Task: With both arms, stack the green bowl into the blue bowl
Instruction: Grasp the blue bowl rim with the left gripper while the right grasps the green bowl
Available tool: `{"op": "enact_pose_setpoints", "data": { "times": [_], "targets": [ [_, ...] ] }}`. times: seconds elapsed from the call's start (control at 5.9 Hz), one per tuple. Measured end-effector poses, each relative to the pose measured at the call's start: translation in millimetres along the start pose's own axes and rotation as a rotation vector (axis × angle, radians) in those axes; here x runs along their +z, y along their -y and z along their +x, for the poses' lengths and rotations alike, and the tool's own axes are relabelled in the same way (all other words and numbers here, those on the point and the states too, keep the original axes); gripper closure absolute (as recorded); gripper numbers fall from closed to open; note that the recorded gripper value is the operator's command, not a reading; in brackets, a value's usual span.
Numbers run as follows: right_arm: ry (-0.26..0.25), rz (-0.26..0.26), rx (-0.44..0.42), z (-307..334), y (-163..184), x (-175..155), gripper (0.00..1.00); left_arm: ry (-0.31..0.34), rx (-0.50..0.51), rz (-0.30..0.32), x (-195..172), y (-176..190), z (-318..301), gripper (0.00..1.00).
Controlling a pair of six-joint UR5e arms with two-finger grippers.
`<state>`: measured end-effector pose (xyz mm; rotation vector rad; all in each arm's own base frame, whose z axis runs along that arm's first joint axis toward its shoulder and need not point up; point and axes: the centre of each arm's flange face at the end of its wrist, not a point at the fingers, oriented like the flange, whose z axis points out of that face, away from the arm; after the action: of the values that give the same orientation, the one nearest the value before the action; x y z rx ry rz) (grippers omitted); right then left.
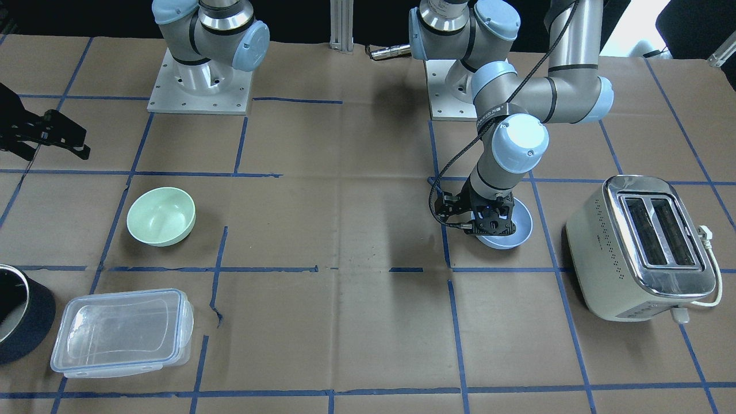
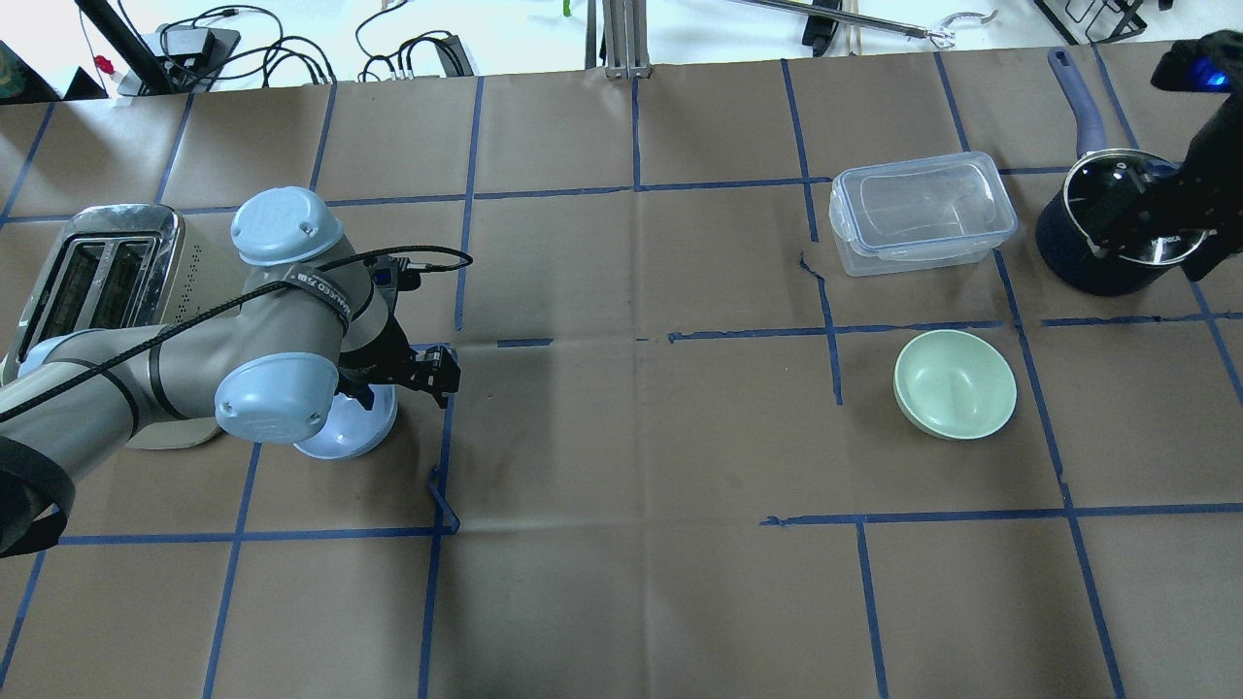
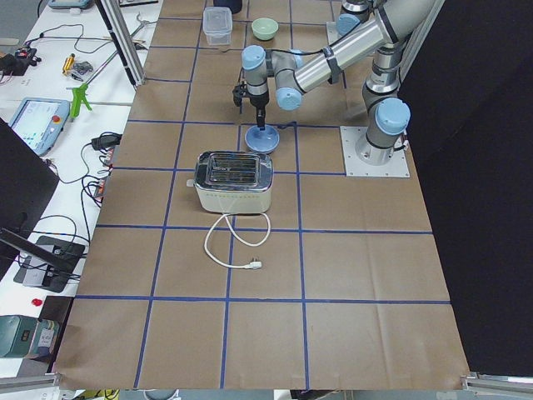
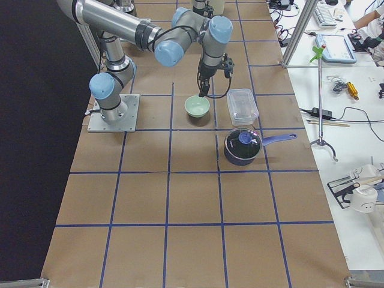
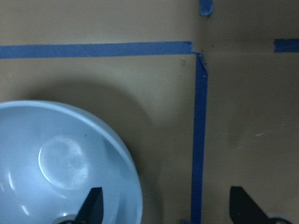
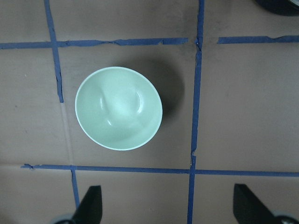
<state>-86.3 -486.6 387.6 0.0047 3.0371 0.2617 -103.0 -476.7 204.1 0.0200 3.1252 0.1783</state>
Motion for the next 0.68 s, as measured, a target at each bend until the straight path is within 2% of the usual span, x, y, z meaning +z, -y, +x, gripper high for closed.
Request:
{"op": "enact_pose_setpoints", "data": {
  "times": [0.17, 0.51, 0.68],
  "targets": [
    [-0.005, 0.013, -0.023, 3.3, -0.2, 41.8, 0.0, 0.008, -0.006, -0.002, 0.6, 1.5, -0.8, 1.0],
    [-0.023, 0.039, -0.046, 2.2, -6.9, 133.7, 0.0, 0.018, -0.026, 0.0, -1.9, 2.0, -1.9, 1.0],
    [-0.025, 0.04, -0.048, 2.4, -7.6, 168.5, 0.0, 0.019, -0.028, 0.006, -4.6, 2.0, -1.8, 1.0]
  ]
}}
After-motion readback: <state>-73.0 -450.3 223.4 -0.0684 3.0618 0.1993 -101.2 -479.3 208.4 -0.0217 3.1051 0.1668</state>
